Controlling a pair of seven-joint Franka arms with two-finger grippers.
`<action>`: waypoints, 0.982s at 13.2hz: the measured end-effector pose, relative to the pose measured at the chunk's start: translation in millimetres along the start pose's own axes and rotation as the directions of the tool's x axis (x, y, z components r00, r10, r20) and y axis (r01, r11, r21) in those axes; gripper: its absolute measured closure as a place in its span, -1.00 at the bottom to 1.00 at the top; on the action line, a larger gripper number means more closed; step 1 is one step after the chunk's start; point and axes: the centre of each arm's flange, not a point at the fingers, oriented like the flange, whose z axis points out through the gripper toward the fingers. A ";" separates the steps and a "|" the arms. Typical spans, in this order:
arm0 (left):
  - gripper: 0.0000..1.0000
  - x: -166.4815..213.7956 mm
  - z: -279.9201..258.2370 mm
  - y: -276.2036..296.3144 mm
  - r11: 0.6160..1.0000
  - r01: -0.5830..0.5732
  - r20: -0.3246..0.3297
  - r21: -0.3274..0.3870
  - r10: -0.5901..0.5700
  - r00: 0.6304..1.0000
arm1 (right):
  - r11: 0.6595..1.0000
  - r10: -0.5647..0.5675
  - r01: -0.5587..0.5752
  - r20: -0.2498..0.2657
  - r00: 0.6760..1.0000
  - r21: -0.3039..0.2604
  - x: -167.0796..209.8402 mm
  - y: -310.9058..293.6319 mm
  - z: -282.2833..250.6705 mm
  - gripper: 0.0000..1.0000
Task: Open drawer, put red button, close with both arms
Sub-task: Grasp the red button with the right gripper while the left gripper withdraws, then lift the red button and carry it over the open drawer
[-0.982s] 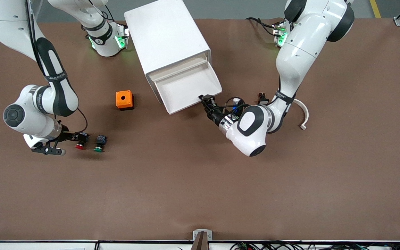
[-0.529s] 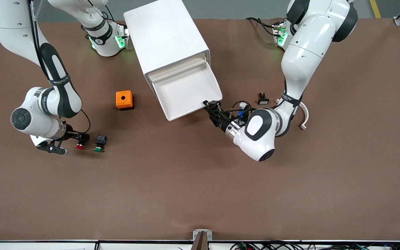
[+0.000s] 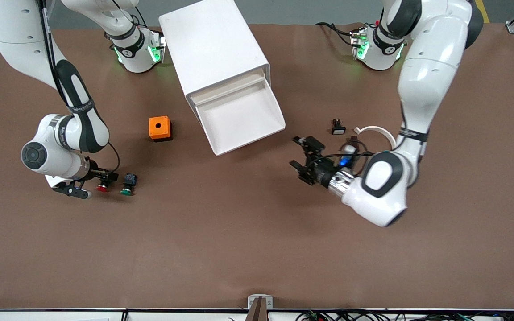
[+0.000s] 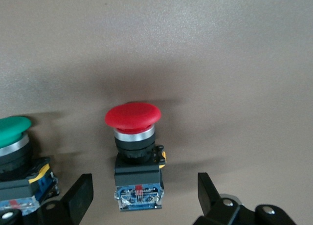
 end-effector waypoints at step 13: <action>-1.00 53.3 -236.6 -172.3 0.534 -0.826 -0.778 0.179 0.591 0.213 | 1.000 -0.023 0.024 0.073 0.997 -0.005 -3.7 -13.6 -11.7 0.18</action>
